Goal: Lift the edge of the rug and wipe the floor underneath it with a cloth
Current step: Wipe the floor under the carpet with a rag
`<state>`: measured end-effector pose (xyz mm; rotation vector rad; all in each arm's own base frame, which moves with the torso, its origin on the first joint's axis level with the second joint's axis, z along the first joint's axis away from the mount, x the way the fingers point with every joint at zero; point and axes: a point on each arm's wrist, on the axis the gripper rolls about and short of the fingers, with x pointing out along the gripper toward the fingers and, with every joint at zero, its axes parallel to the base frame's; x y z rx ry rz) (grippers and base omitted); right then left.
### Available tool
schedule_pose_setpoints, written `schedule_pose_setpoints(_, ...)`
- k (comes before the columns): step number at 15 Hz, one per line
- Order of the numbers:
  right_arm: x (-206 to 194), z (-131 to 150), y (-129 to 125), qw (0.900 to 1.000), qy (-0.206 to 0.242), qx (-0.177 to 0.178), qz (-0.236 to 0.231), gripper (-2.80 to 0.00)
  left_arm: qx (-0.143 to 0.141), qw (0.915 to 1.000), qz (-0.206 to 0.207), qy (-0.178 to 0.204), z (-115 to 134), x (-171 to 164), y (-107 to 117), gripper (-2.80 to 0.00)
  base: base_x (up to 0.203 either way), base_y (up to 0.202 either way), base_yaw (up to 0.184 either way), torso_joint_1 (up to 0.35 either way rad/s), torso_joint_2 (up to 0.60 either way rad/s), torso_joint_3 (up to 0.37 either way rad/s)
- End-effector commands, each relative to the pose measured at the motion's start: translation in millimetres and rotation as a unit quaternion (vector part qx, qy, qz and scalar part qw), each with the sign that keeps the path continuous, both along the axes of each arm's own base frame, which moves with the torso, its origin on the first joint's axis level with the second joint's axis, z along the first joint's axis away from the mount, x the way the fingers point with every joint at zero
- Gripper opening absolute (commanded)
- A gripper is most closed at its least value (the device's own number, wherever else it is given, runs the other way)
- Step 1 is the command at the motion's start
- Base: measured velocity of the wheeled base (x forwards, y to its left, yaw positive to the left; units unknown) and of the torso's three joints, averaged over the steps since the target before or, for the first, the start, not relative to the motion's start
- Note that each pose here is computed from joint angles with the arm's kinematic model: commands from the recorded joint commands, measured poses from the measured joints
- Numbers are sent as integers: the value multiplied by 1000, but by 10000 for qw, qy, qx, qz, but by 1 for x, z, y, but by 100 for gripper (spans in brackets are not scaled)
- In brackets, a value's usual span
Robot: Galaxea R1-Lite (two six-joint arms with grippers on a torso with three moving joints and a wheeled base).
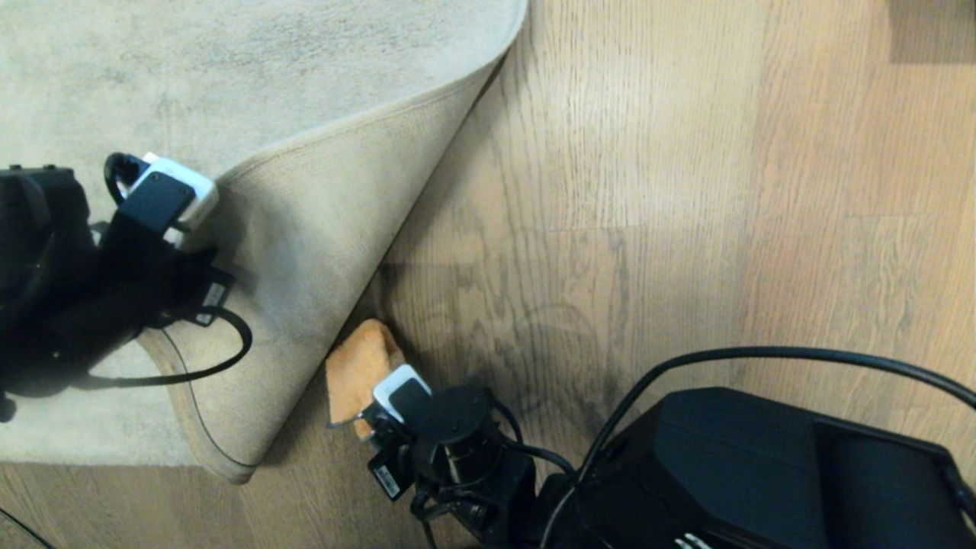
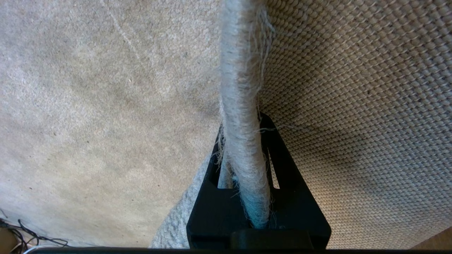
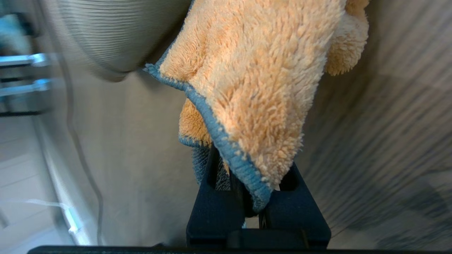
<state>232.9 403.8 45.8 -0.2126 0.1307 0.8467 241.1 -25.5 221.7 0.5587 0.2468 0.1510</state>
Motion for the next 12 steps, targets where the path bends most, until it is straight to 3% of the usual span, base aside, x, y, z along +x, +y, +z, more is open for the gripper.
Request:
schedule_pose_setpoints(1,13,-5,-1,9999,-59,1,-146,-280,15,10000,6,-12,0,0,0,-280,0,0,0,0,0,0)
schedule_pose_setpoints(6,47,11,-16,9979,-403,122,-498,-280,21,10000,5,8,-1,0,0,-280,0,0,0,0,0,0)
schedule_pose_setpoints(12,56,42,-28,9945,-693,437,-656,-280,25,10000,-11,24,-2,-1,0,-280,0,0,0,0,0,0)
